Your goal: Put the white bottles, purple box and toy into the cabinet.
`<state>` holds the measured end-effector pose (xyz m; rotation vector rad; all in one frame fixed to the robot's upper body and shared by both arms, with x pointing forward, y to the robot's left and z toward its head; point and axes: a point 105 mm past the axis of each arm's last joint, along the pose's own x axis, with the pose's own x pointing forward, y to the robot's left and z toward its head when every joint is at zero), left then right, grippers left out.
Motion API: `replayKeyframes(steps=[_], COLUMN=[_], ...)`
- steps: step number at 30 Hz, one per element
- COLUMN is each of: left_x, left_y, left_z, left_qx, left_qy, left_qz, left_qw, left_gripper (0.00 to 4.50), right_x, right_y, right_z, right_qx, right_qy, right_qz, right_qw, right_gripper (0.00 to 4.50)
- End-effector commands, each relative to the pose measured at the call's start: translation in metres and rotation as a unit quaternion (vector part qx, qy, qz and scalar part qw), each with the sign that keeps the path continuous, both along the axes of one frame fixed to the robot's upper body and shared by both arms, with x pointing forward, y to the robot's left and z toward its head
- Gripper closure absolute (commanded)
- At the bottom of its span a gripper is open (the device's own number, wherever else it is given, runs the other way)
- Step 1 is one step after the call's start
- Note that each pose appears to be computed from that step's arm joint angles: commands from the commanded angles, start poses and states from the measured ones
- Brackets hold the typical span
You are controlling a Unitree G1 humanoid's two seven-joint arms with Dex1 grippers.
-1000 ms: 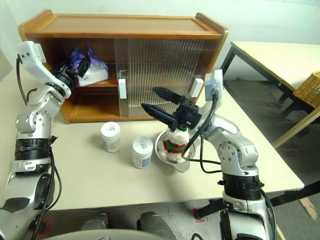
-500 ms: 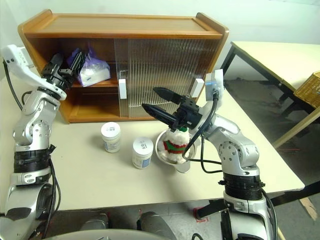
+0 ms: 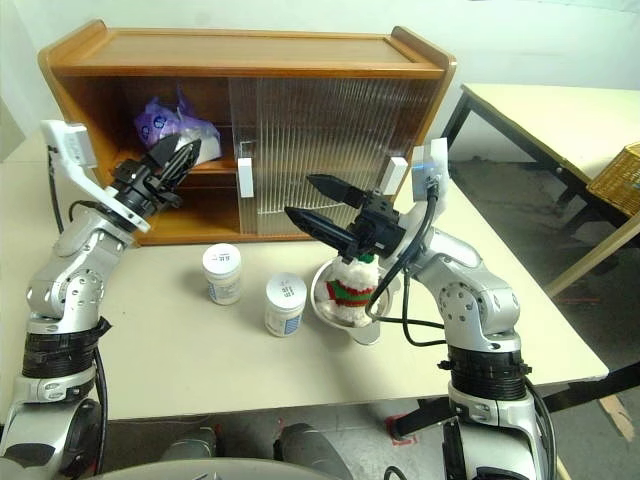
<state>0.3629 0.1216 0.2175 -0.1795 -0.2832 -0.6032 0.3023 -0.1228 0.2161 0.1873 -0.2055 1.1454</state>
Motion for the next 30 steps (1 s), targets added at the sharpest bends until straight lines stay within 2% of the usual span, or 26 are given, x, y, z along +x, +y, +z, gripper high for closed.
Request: replayKeyframes(steps=[1, 3, 4, 8, 20, 30], left_x=[0.013, 0.020, 0.024, 0.032, 0.041, 0.045], left_y=[0.003, 0.008, 0.011, 0.021, 0.056, 0.046], left_z=[-0.020, -0.024, -0.026, -0.029, -0.014, -0.014], left_qx=[0.019, 0.026, 0.030, 0.032, -0.008, -0.012], left_qy=[0.037, 0.043, 0.046, 0.050, 0.020, 0.025], left_qz=[0.020, 0.040, 0.051, 0.085, 0.205, 0.191], left_qw=[0.999, 0.998, 0.997, 0.995, 0.978, 0.981], left_gripper=[3.79, 4.45, 4.48, 4.48, 4.48, 4.48], right_x=[-0.001, -0.001, -0.001, -0.001, -0.001, 0.000], right_y=[-0.004, -0.004, -0.004, -0.004, -0.005, -0.005], right_z=[0.003, 0.003, 0.003, 0.003, 0.001, 0.002], right_qx=[-0.002, -0.002, -0.002, -0.002, -0.001, 0.000], right_qy=[-0.004, -0.004, -0.004, -0.003, 0.000, -0.003], right_qz=[-0.006, -0.007, -0.007, -0.008, -0.010, -0.012], right_qw=[1.000, 1.000, 1.000, 1.000, 1.000, 1.000], right_gripper=[0.00, 0.00, 0.00, 0.00, 0.00, 0.00])
